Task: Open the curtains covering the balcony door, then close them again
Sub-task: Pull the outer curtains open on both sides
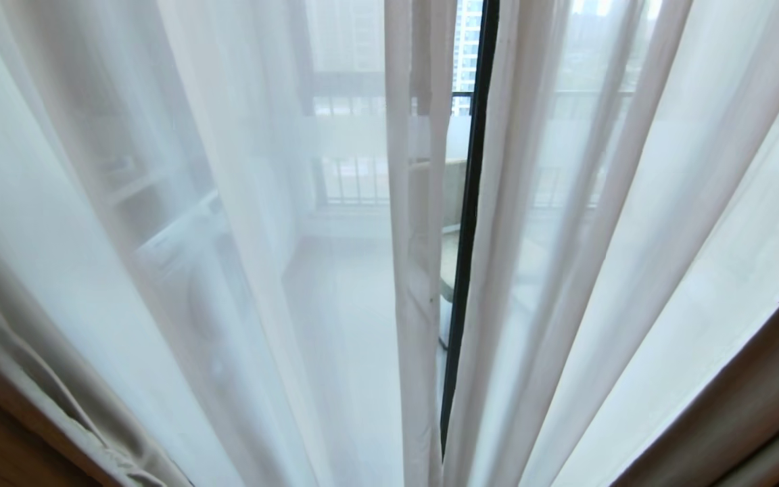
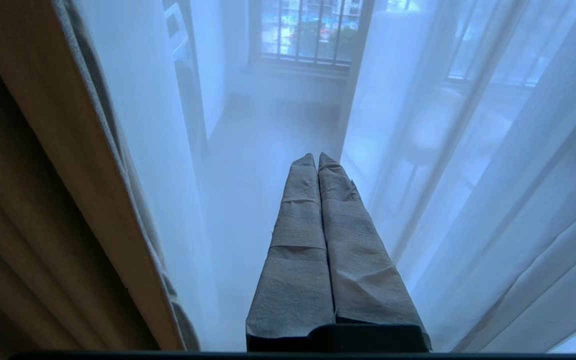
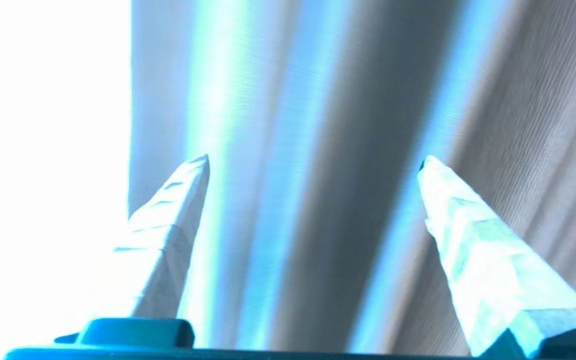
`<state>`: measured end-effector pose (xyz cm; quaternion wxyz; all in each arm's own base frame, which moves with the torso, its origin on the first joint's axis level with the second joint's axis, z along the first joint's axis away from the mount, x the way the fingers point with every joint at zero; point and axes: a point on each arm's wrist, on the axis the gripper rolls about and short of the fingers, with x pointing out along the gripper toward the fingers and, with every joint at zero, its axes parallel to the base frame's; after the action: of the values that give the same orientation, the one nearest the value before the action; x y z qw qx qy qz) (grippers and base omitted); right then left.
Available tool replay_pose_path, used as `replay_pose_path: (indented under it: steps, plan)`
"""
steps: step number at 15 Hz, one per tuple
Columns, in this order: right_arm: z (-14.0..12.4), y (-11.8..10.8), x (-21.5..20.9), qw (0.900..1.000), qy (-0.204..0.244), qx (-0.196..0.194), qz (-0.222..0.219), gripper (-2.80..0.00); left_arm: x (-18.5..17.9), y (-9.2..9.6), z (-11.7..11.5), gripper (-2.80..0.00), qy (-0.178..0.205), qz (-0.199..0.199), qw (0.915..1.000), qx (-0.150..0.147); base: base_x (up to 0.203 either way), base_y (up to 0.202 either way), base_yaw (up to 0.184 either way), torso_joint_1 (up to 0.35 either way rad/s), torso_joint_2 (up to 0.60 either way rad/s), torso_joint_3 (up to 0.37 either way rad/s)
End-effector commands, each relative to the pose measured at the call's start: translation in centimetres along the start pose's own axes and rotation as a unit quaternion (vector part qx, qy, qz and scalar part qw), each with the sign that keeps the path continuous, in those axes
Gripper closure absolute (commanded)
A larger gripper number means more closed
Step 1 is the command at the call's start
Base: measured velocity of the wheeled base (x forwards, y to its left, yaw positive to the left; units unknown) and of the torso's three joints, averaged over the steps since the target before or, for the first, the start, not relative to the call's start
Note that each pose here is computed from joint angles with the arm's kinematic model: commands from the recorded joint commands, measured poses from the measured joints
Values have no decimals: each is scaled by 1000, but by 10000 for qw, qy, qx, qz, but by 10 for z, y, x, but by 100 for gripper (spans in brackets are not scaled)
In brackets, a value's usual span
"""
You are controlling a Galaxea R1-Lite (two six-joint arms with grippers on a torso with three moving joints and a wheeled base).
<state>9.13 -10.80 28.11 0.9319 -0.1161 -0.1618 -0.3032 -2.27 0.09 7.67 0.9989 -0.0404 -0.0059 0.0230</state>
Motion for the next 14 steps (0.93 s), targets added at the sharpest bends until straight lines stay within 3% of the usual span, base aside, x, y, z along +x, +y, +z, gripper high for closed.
replay_pose_path:
  steps: [1,7,14]
  plan:
    - [18,10,-34,9989,-453,-143,5,-280,0,0,0,0,-4,5,10000,-3,0,0,0,0,0,0]
    - [27,20,-64,9958,-828,-385,51,-280,0,0,0,0,-4,5,10000,-3,0,0,0,0,0,0]
    - [17,42,-62,9922,-810,-254,916,-280,0,0,0,0,-4,5,10000,-3,0,0,0,0,0,0]
